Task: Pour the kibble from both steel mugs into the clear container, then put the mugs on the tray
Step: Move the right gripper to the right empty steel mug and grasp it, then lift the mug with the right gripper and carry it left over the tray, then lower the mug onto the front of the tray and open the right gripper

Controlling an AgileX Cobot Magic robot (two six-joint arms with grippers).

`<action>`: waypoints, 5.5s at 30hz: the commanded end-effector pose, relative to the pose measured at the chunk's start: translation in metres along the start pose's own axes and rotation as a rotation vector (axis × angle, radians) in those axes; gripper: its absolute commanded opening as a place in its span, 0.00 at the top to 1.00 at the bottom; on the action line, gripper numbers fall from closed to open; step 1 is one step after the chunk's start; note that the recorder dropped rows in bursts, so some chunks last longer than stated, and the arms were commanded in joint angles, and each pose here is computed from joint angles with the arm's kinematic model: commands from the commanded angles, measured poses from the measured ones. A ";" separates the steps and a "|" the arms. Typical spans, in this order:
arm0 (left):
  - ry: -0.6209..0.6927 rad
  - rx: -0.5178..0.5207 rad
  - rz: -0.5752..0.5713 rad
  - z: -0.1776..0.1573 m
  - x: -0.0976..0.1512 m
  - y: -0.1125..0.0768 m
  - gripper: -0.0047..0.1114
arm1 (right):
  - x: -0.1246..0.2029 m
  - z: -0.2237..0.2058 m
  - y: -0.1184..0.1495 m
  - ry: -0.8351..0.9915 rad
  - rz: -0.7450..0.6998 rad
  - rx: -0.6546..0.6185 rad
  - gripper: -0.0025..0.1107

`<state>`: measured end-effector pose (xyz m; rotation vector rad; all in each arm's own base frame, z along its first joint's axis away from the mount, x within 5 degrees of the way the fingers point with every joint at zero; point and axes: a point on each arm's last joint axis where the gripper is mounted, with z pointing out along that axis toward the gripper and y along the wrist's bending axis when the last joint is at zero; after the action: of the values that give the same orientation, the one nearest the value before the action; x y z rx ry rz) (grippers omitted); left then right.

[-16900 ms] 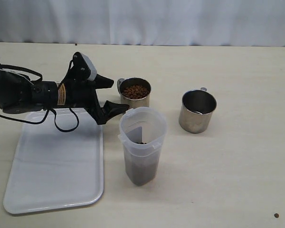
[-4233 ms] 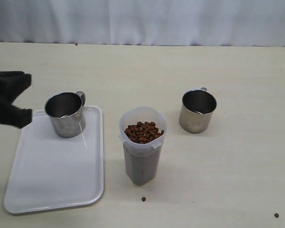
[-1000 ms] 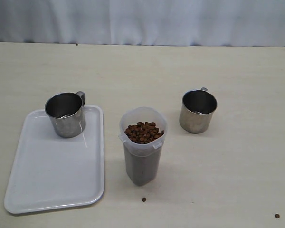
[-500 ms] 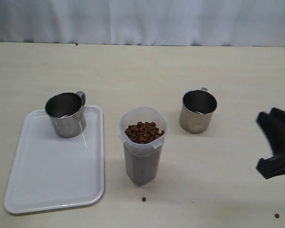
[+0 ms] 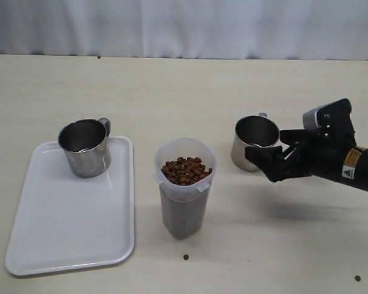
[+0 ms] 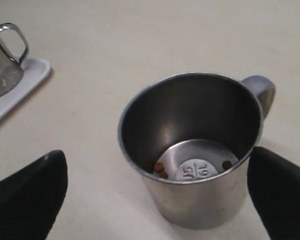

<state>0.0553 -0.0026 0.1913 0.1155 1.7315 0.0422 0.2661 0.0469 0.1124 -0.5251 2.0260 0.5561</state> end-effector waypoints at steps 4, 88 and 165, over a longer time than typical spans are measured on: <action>-0.004 0.005 -0.005 0.000 0.001 0.000 0.96 | 0.002 0.029 -0.024 0.025 -0.014 0.004 0.03; -0.007 0.004 -0.003 0.000 0.000 0.000 0.96 | -0.037 0.116 0.337 -0.118 -0.212 -0.325 0.94; -0.011 0.003 -0.001 0.000 0.000 0.000 0.96 | -0.090 0.082 0.358 -0.176 -0.250 -0.336 0.31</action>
<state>0.0553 -0.0026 0.1913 0.1155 1.7315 0.0422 0.1631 0.3972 0.2001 -0.8941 1.7097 0.7503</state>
